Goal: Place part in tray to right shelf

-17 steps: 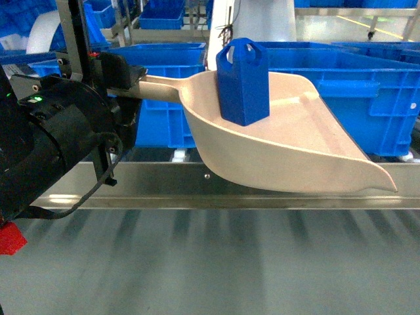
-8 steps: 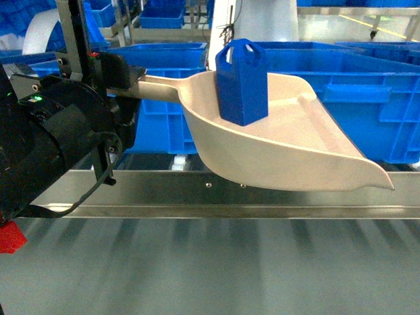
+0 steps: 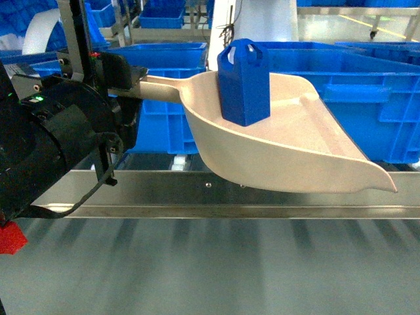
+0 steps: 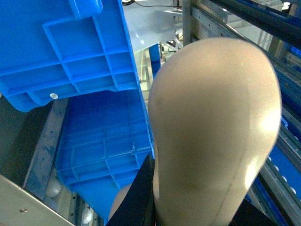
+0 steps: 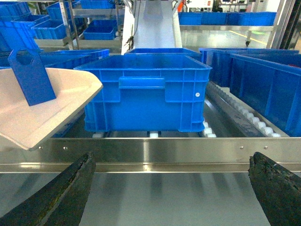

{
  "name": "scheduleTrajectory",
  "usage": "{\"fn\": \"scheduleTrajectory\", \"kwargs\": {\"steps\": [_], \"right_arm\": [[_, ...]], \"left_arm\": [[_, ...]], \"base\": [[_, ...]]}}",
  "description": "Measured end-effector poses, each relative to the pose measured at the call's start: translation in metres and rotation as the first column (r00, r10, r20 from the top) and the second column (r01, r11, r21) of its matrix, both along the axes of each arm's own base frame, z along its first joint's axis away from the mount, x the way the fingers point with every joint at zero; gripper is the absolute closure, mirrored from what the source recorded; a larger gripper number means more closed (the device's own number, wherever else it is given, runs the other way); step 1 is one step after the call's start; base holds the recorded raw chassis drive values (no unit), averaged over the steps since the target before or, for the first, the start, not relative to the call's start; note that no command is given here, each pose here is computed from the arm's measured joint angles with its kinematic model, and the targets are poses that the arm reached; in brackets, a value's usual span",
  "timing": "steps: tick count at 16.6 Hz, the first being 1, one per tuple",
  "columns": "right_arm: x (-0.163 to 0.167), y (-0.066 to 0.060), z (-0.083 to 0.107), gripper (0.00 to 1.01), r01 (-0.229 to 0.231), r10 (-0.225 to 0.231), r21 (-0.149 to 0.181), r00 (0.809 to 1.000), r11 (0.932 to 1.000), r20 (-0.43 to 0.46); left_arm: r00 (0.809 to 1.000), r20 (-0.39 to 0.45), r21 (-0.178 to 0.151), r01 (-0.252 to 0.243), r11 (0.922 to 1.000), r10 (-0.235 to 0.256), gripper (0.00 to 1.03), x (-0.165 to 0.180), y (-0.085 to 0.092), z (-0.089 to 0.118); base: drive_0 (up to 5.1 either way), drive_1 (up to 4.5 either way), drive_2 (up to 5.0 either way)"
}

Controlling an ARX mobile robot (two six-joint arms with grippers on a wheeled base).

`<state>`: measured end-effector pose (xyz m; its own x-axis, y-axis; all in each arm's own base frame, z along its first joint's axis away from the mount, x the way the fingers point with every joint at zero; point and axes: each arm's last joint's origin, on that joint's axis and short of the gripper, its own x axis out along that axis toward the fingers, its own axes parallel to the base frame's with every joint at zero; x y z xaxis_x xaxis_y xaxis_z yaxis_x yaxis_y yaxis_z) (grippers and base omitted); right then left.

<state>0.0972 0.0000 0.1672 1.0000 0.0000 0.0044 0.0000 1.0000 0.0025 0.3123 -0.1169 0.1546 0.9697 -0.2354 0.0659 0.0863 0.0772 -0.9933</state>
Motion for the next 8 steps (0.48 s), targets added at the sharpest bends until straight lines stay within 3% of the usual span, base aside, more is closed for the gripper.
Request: {"fn": "scheduleTrajectory", "kwargs": {"steps": [8], "right_arm": [[0.0, 0.0, 0.0, 0.03, 0.0, 0.0, 0.0, 1.0, 1.0, 0.0]], "left_arm": [[1.0, 0.0, 0.0, 0.0, 1.0, 0.0, 0.86, 0.0, 0.0, 0.0]], "base": [[0.0, 0.0, 0.0]]}}
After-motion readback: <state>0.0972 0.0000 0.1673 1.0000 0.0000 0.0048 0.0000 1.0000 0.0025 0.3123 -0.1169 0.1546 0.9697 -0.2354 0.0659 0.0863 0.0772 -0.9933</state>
